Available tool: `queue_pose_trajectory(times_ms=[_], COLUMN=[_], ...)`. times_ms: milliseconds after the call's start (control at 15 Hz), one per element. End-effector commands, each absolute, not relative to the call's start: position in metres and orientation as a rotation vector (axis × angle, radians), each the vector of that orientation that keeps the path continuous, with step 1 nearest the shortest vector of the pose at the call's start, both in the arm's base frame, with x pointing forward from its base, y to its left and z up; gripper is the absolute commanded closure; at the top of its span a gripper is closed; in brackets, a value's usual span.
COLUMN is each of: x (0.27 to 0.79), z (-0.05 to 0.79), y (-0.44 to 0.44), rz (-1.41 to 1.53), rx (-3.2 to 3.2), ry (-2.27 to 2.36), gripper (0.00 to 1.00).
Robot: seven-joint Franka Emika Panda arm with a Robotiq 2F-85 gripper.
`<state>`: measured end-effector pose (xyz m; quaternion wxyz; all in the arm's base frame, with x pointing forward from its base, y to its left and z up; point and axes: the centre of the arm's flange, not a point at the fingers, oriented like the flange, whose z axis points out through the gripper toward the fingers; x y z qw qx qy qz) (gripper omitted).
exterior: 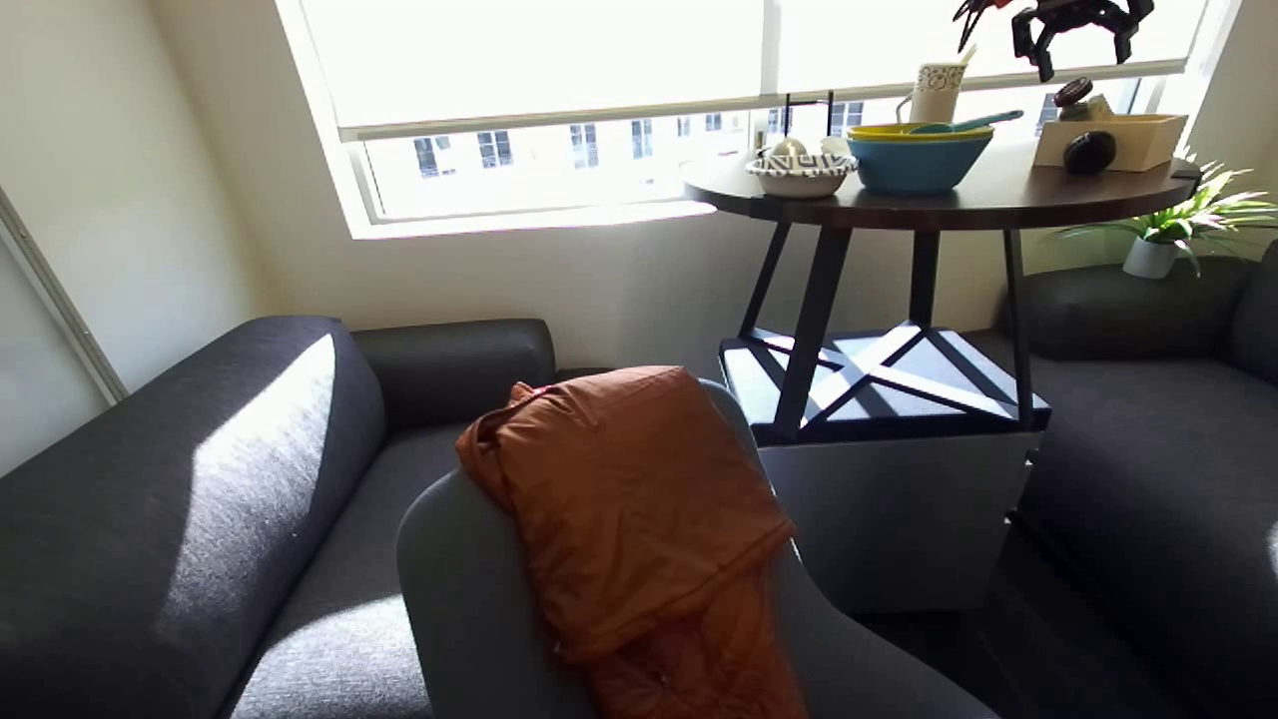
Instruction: Move the spice bottle from the box to the table
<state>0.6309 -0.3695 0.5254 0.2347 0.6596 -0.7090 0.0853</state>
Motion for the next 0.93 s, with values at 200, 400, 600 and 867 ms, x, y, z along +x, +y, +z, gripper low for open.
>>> queue_pose_trajectory(times_ms=[200,400,600,867], x=[0.633,0.631,0.631,0.64], z=[0.529,0.528,0.523,0.515], y=[-0.374,-0.379,-0.386,-0.388], rz=[0.202,0.171,0.16,0.193], rx=[1.884,1.852,1.825,1.816], ry=[-1.985,-2.016,-2.054,-2.103], gripper=[0.0,0.0,0.0,0.0])
